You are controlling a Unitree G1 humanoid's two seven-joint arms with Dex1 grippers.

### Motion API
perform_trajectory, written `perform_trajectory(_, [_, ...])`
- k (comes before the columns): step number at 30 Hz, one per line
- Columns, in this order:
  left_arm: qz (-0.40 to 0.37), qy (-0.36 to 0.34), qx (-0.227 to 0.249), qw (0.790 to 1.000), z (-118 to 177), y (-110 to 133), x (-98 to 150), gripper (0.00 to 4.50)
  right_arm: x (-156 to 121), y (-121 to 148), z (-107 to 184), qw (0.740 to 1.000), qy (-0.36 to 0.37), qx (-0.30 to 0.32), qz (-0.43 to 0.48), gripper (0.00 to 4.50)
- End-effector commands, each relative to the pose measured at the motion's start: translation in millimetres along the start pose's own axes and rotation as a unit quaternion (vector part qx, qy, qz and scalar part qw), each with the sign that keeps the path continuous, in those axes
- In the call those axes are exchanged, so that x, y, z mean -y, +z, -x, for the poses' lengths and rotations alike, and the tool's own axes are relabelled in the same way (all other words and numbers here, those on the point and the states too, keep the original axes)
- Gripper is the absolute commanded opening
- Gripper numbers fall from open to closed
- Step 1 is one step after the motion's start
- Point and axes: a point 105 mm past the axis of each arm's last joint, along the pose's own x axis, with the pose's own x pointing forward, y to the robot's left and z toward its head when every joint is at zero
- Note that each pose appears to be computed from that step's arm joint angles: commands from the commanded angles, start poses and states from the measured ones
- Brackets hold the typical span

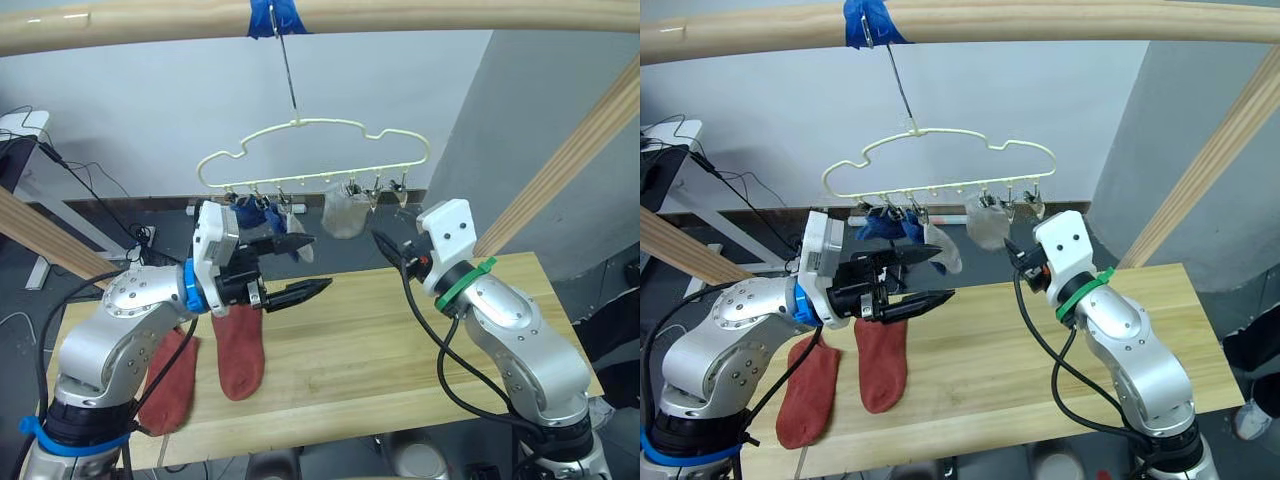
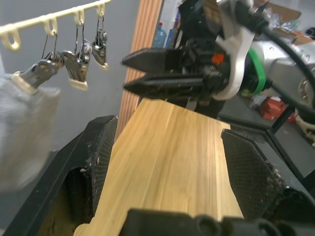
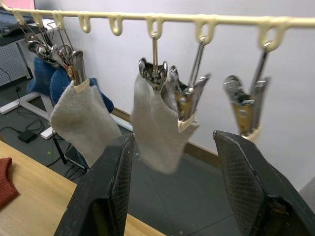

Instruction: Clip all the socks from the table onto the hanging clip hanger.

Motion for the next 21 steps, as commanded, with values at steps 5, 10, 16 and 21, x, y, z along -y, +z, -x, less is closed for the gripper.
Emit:
perform_trajectory(5, [-0.025, 0.002, 0.015, 1.000, 0, 15, -1, 3.74, 0, 9, 0, 1.000, -0.015, 0.020, -0.002, 2.67])
perform_trajectory(10, [-0.031, 0.002, 0.016, 0.999, -1, 15, -2, 3.74, -5, 11, -5, 1.000, -0.013, 0.026, -0.010, 2.67])
perform_trajectory(16, [-0.039, 0.006, 0.018, 0.999, -1, 15, -5, 3.78, -6, 13, -9, 0.999, -0.016, 0.030, -0.017, 2.29])
perform_trajectory(21, [-0.041, 0.006, 0.016, 0.999, -1, 14, -6, 3.78, -8, 12, -10, 0.999, -0.016, 0.027, -0.019, 1.03])
